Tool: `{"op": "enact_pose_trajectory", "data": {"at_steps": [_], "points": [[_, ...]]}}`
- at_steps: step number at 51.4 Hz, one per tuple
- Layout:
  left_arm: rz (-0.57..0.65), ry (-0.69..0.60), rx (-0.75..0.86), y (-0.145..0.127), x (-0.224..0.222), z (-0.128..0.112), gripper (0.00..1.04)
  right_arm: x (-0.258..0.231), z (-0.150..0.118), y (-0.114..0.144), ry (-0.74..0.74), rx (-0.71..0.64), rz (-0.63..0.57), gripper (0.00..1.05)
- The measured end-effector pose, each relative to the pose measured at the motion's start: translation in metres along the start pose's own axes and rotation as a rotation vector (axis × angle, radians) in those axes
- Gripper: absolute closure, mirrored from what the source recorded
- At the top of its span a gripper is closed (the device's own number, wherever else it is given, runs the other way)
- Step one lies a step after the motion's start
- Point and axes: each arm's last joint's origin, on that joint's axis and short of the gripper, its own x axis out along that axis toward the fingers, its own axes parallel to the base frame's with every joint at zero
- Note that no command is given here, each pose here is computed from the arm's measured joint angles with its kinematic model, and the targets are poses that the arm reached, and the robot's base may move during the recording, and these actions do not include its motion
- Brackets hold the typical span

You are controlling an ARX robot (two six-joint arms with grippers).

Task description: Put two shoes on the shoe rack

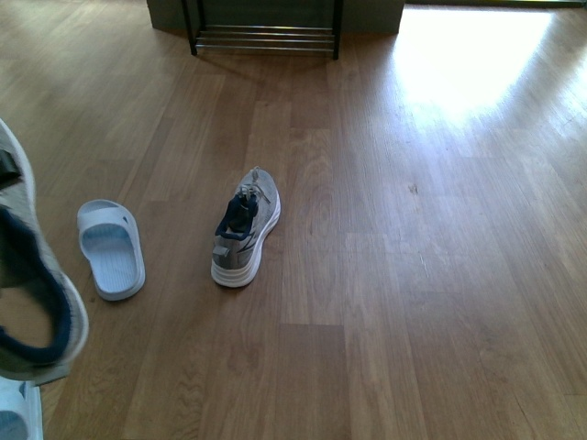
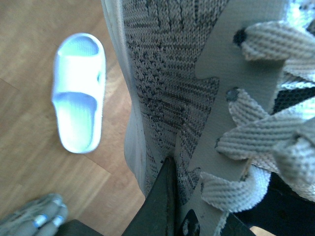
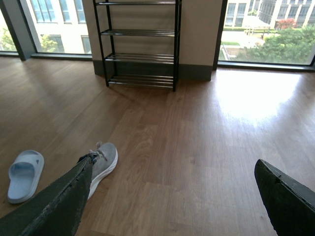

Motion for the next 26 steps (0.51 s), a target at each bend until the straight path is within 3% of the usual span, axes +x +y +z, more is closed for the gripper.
{"op": "enact_pose_trajectory", "data": {"at_steps": [16,26], "points": [[0.167,-0.349,0.141,0.041,-0.084,-0.018,1.03,0.0,0.0,0.0,0.0,0.0,0.0,0.09],[0.344,-0.632,0.229,0.075,-0.131,-0.064,1.03,0.0,0.0,0.0,0.0,0.0,0.0,0.09]]}}
